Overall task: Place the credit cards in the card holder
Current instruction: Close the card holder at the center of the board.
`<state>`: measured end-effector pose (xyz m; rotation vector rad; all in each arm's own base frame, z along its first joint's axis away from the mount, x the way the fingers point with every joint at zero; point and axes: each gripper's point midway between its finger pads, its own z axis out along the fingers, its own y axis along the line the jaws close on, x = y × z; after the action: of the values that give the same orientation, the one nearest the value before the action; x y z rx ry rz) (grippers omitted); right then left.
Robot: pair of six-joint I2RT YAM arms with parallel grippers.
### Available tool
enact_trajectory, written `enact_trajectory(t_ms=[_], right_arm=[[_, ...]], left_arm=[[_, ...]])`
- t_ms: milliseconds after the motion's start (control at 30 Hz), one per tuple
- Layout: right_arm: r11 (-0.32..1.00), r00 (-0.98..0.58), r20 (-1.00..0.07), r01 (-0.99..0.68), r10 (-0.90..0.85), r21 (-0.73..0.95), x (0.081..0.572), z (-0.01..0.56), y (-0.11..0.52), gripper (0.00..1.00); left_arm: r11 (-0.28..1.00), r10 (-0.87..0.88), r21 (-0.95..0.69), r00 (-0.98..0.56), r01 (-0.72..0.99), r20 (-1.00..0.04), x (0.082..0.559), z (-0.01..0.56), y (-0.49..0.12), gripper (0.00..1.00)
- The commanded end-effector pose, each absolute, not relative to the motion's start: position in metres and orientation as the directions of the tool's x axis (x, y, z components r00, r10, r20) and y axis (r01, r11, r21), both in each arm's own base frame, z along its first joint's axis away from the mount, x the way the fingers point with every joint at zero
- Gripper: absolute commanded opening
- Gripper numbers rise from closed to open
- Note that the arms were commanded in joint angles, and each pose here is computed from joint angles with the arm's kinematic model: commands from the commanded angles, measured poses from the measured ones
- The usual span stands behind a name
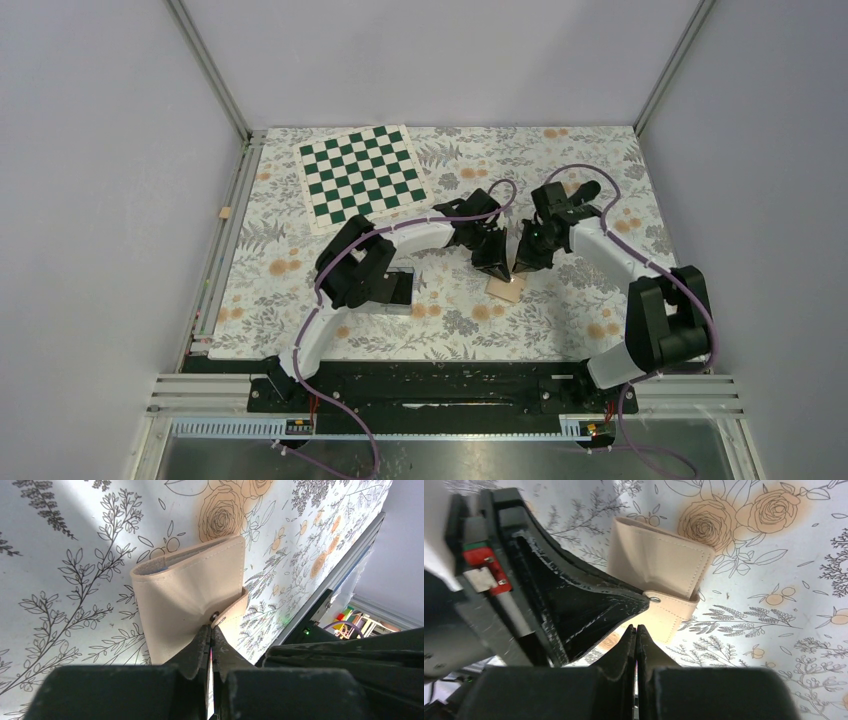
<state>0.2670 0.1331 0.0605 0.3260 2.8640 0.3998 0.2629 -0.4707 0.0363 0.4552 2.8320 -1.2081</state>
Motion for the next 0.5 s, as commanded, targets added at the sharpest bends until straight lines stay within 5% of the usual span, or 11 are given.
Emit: enact_trajectory(t_ms=[0, 467], right_arm=[[0.888, -0.927, -0.216, 0.196, 0.306, 0.416, 0.273, 0.073, 0.138, 0.00], [0.872, -0.916, -0.151, 0.288, 0.371, 0.396, 0.268, 0.053, 0.131, 0.00]], left_arm=[[0.627, 0.251, -0.721, -0.953, 0.293, -0.169, 0.262, 0.053, -0.473, 0.00], [0.629, 0.222, -0.730, -0.962, 0.267, -0.160, 0.266, 0.059, -0.472, 0.00]])
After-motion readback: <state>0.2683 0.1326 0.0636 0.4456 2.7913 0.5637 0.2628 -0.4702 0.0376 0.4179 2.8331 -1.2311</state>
